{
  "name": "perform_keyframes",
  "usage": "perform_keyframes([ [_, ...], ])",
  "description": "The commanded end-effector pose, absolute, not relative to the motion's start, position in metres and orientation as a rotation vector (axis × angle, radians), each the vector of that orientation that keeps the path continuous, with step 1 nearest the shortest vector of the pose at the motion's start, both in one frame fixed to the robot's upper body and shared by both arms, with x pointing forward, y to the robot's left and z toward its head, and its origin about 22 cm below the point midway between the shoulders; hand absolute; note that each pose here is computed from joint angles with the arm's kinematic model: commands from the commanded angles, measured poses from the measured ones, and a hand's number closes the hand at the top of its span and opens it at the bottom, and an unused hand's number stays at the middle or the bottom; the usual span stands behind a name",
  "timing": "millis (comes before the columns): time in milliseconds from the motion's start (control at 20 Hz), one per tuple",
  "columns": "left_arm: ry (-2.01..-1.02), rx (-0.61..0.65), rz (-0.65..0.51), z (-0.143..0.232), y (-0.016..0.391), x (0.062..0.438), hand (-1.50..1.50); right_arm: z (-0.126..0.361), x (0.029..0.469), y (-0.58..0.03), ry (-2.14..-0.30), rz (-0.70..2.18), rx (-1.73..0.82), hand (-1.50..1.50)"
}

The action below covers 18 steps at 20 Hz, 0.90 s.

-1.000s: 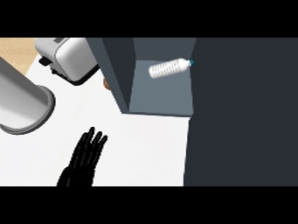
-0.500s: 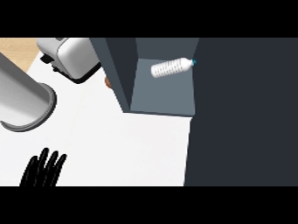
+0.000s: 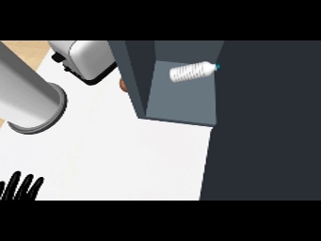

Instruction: Pick up the bottled water, place it into the cabinet and close the cabinet

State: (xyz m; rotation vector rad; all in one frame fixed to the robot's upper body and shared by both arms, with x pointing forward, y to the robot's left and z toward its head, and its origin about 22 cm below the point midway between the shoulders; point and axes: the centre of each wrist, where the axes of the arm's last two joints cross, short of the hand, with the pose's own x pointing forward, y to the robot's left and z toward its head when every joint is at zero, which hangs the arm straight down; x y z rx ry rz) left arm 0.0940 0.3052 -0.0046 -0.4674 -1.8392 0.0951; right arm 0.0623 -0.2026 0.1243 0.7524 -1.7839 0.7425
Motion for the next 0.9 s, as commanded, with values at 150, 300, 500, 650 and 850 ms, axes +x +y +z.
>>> perform_keyframes([
  [150,-1.847,-0.471,0.082,0.001,0.327,0.093,-1.5,0.145,0.073,-0.186,-1.707,1.084,0.751,1.5],
  [300,-1.845,-0.49,0.043,0.005,0.326,0.095,-1.5,0.139,0.081,-0.179,-1.703,1.057,0.757,1.5],
  [500,-1.839,-0.469,0.03,0.008,0.34,0.094,-1.5,0.135,0.091,-0.174,-1.702,1.012,0.755,1.5],
  [650,-1.862,-0.499,0.036,0.016,0.341,0.101,-1.5,0.131,0.095,-0.168,-1.695,0.979,0.77,1.5],
  [850,-1.863,-0.495,0.033,0.013,0.344,0.1,-1.5,0.129,0.103,-0.167,-1.723,0.892,0.747,1.5],
])
